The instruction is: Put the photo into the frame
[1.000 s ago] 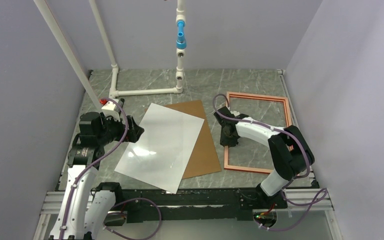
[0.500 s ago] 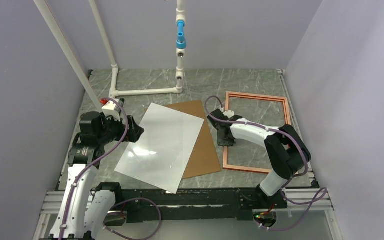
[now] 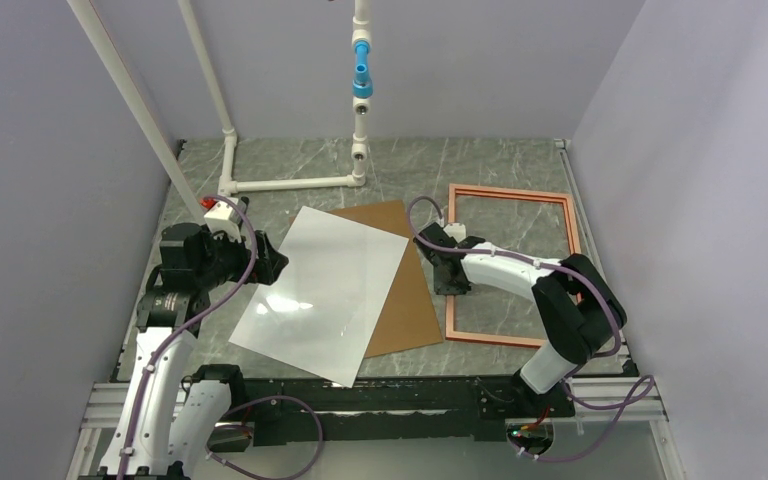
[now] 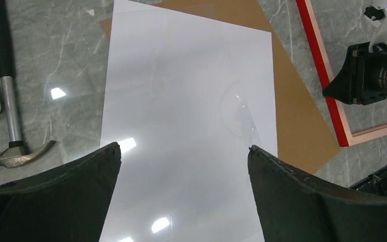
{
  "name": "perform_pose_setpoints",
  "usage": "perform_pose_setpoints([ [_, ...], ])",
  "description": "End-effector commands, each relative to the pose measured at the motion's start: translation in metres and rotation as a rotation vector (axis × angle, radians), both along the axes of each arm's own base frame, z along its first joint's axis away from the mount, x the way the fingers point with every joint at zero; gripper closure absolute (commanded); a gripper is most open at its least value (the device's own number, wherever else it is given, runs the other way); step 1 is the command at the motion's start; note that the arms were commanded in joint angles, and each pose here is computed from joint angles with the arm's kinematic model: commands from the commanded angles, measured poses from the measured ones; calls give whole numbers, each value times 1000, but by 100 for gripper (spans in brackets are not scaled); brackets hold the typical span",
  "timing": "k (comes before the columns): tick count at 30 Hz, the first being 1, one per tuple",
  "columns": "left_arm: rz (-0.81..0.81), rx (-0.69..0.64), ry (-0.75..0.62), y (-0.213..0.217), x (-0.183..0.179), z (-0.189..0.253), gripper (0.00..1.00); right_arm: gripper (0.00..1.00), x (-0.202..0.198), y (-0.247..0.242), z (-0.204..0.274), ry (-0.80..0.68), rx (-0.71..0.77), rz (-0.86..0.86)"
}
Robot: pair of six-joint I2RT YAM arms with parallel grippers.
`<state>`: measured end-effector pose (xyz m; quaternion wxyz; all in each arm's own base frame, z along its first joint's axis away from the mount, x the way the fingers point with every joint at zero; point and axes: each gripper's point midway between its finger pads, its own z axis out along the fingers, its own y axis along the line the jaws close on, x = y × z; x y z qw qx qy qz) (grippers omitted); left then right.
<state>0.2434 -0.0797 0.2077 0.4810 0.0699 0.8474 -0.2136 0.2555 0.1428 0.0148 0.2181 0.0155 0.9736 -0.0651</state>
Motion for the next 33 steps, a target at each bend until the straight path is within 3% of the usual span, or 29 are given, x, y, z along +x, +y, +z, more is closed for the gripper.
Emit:
perform_pose_setpoints([
  [1,4,16,-26,3,5,4,1,100,4,3,3,-28,-9,60],
  [4,4,16,-22,3,4,3,1,100,10,5,7,-33,-21,71],
  [5,6,17,-24,3,4,4,1,93,12,7,8,-33,-17,73],
  [8,11,20,-31,4,4,5,1,55,13,13,16,-42,19,86],
  [10,16,22,-39,5,5,7,1,37,12,18,22,-53,54,97],
  [12,16,25,-42,5,5,7,1,22,13,24,30,-70,97,107],
  [16,17,18,-42,4,6,9,1,5,17,34,49,-104,152,122],
  [18,8,2,-41,1,5,10,1,1,18,38,57,-112,175,134],
  [24,7,-34,0,-3,1,3,1,0,17,54,76,-125,269,180],
  [33,121,-82,232,2,3,-36,1,0,8,91,81,-88,468,249],
])
